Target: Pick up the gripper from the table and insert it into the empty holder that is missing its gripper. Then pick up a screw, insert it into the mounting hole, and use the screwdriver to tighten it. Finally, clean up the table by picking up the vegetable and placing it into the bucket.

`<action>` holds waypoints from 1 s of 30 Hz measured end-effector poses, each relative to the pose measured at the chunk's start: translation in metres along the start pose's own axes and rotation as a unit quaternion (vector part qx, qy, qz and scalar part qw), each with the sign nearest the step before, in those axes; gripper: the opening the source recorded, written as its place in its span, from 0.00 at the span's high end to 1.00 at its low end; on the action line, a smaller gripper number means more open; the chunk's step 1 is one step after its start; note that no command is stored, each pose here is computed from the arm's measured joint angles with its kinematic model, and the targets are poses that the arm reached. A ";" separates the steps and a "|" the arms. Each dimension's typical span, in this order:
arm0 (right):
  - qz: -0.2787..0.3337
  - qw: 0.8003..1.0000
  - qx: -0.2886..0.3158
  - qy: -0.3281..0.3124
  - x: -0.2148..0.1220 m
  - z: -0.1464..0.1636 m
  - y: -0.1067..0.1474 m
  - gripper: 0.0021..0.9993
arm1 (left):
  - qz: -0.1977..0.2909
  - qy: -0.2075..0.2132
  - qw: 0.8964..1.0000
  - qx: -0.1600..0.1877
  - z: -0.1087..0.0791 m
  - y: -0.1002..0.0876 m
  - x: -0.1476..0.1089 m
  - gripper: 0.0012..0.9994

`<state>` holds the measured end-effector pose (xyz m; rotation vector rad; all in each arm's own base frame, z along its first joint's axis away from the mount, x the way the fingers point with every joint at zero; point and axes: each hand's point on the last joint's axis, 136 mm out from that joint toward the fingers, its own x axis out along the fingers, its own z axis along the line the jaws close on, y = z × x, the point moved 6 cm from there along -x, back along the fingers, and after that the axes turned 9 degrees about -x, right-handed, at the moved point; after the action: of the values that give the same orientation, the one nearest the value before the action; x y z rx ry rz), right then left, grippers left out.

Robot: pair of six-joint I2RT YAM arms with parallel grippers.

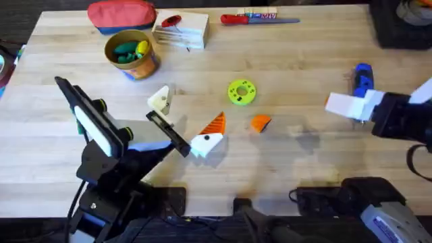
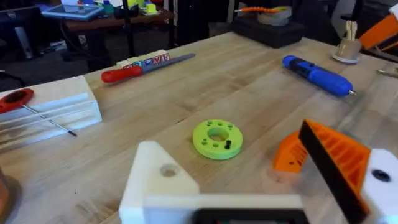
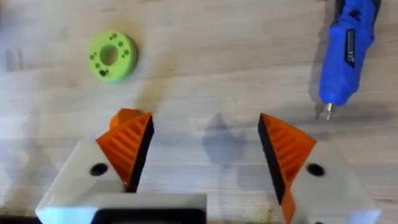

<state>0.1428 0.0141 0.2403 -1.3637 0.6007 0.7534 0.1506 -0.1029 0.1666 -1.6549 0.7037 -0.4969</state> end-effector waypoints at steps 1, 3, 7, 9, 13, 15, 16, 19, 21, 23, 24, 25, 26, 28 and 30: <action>-0.005 1.000 0.007 -0.006 0.000 0.001 -0.002 0.01 | 0.000 0.001 1.000 0.000 0.000 0.000 0.000 0.02; -0.006 1.000 0.021 -0.015 0.000 0.003 -0.002 0.01 | 0.000 0.003 1.000 -0.004 -0.001 0.000 0.000 0.02; -0.031 0.999 0.034 -0.028 -0.001 0.006 -0.012 0.01 | 0.003 0.019 1.000 -0.020 -0.004 0.001 0.000 0.02; -0.028 0.999 0.022 -0.040 0.000 0.010 -0.012 0.01 | 0.006 0.034 0.999 -0.026 -0.008 0.001 0.000 0.02; 0.004 0.997 -0.019 -0.075 0.010 0.022 -0.011 0.01 | 0.016 0.076 0.996 -0.032 -0.017 0.003 -0.001 0.02; 0.030 0.994 -0.048 -0.093 0.018 0.031 -0.009 0.01 | 0.020 0.097 0.995 -0.034 -0.022 0.004 -0.002 0.02; 0.043 0.992 -0.062 -0.102 0.023 0.036 -0.008 0.01 | 0.023 0.105 0.994 -0.034 -0.024 0.004 -0.003 0.02; 0.088 0.982 -0.108 -0.129 0.038 0.053 -0.004 0.01 | 0.028 0.128 0.991 -0.036 -0.029 0.005 -0.004 0.02; 0.117 0.973 -0.134 -0.145 0.049 0.064 0.000 0.01 | 0.031 0.139 0.989 -0.036 -0.031 0.006 -0.005 0.02; 0.142 0.966 -0.151 -0.156 0.059 0.074 0.004 0.01 | 0.034 0.149 0.988 -0.036 -0.033 0.006 -0.005 0.02; 0.152 0.963 -0.158 -0.160 0.064 0.078 0.005 0.01 | 0.035 0.153 0.987 -0.037 -0.034 0.007 -0.006 0.02; 0.159 0.960 -0.164 -0.165 0.068 0.082 0.006 0.01 | 0.036 0.156 0.986 -0.037 -0.035 0.007 -0.006 0.02; 0.164 0.957 -0.169 -0.168 0.072 0.086 0.007 0.01 | 0.036 0.159 0.986 -0.037 -0.035 0.007 -0.006 0.02; 0.180 0.951 -0.184 -0.173 0.079 0.093 0.010 0.01 | 0.037 0.163 0.985 -0.037 -0.036 0.007 -0.006 0.02; 0.193 0.944 -0.203 -0.173 0.084 0.099 0.015 0.01 | 0.038 0.165 0.985 -0.037 -0.037 0.007 -0.006 0.02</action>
<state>0.1799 0.1236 0.1786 -1.4519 0.4479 1.4664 0.1202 -0.1257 0.1670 -1.6238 1.0366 -0.7070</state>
